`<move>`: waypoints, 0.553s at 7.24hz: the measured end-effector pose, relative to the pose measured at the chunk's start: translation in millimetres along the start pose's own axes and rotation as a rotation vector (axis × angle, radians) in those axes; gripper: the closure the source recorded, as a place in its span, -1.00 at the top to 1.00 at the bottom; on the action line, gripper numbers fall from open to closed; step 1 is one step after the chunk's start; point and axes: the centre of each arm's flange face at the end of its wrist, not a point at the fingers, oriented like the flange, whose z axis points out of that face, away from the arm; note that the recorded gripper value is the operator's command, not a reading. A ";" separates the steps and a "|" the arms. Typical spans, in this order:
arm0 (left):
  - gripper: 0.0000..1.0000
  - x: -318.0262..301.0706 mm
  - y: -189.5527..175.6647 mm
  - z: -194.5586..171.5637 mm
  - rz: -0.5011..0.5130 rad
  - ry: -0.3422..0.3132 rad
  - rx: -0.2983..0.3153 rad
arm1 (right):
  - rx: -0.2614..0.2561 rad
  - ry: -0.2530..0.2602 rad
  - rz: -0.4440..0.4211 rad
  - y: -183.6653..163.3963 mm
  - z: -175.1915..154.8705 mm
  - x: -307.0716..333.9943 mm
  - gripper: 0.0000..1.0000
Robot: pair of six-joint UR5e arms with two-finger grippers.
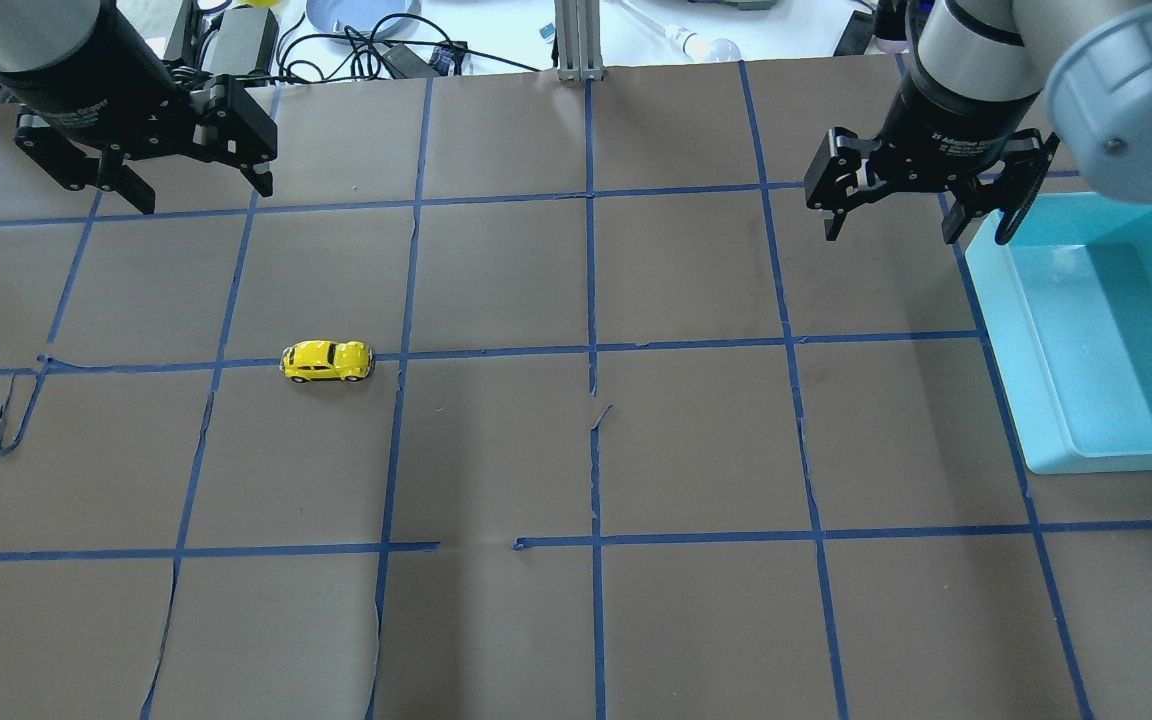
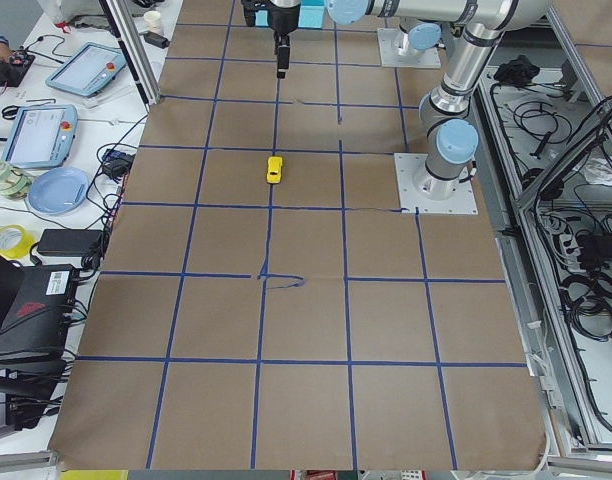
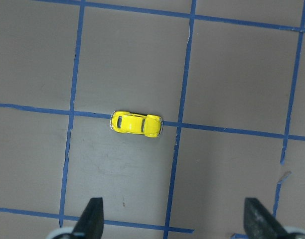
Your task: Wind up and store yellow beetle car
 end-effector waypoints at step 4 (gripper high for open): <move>1.00 0.6 0.6 1.2 0.001 0.003 -0.003 | 0.000 -0.002 0.000 0.1 -0.2 0.0 1.00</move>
